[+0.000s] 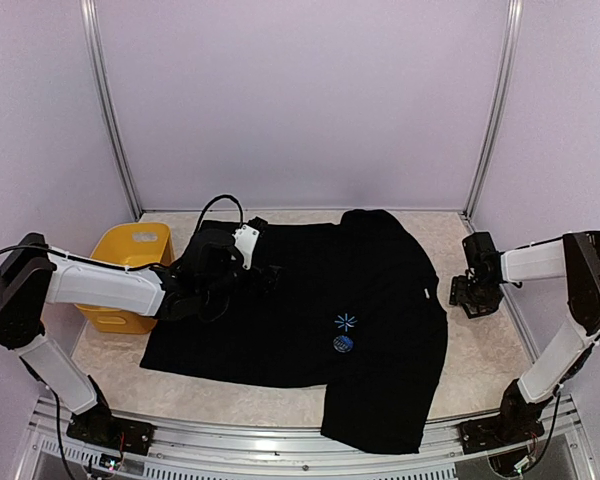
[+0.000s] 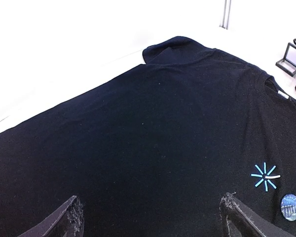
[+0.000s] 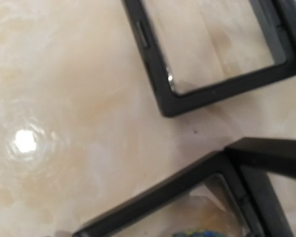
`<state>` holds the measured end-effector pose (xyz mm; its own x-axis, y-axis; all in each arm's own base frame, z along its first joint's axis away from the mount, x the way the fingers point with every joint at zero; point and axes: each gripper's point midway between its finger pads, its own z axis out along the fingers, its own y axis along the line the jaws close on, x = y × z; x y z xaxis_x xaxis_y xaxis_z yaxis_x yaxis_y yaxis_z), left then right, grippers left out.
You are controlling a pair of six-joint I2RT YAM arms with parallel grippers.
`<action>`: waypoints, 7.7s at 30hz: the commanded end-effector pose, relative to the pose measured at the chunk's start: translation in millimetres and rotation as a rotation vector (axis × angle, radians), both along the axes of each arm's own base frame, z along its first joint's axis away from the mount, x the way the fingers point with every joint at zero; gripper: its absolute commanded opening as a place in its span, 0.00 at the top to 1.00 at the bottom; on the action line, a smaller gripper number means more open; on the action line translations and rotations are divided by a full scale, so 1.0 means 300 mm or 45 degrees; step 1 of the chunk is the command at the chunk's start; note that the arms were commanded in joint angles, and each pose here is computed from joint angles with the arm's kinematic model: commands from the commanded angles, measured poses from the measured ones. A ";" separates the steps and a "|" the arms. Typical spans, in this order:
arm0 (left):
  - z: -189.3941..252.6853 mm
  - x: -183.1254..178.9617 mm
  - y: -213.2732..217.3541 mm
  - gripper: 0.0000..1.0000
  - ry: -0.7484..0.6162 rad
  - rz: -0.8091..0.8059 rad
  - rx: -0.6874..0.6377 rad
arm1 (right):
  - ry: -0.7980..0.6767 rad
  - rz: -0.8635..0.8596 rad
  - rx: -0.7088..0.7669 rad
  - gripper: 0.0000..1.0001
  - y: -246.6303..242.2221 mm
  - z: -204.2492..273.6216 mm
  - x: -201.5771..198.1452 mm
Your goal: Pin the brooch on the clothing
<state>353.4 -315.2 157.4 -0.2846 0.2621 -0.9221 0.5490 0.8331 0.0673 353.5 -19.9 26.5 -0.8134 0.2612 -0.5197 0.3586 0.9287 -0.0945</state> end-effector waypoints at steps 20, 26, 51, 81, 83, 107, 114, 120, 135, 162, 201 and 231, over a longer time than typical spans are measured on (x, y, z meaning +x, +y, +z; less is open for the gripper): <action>-0.008 -0.007 -0.026 0.10 0.008 -0.042 0.036 | -0.002 0.065 0.016 0.57 0.001 0.021 -0.032; -0.006 -0.008 -0.029 0.10 0.007 -0.048 0.037 | 0.011 0.108 0.018 0.54 0.014 0.042 -0.022; -0.023 -0.014 -0.027 0.10 0.013 -0.054 0.091 | 0.035 0.142 0.034 0.31 0.007 0.005 0.175; -0.032 -0.018 -0.037 0.10 0.023 -0.073 0.111 | 0.078 0.286 0.067 0.60 0.044 -0.023 0.166; -0.032 -0.019 -0.038 0.10 0.023 -0.075 0.111 | 0.082 0.295 0.039 0.61 0.038 -0.015 0.167; -0.046 -0.033 -0.054 0.10 0.022 -0.112 0.139 | 0.413 0.511 -0.621 0.66 0.015 -0.050 0.119; -0.048 -0.035 -0.055 0.10 0.023 -0.116 0.140 | 0.504 0.585 -0.740 0.69 0.022 -0.090 0.096; -0.045 -0.035 -0.054 0.10 0.020 -0.116 0.143 | 0.565 0.576 -0.895 0.76 -0.016 -0.088 0.087; -0.050 -0.037 -0.057 0.10 0.025 -0.121 0.145 | 0.494 0.556 -1.043 0.80 -0.018 -0.001 0.133; -0.055 -0.040 -0.058 0.10 0.023 -0.125 0.158 | 0.581 0.567 -1.128 0.88 -0.053 -0.047 0.116; -0.055 -0.043 -0.063 0.10 0.020 -0.135 0.159 | 0.579 0.516 -1.123 1.00 -0.094 -0.014 0.120; -0.036 -0.065 -0.081 0.10 0.001 -0.187 0.146 | 0.402 0.613 -0.972 1.00 0.118 0.145 0.168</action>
<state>335.3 -330.0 134.7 -0.2724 0.4142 -0.8685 0.6461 0.7476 0.1539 403.7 6.4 52.6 -0.8812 -0.4604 -0.1074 -0.2143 0.5915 -0.7773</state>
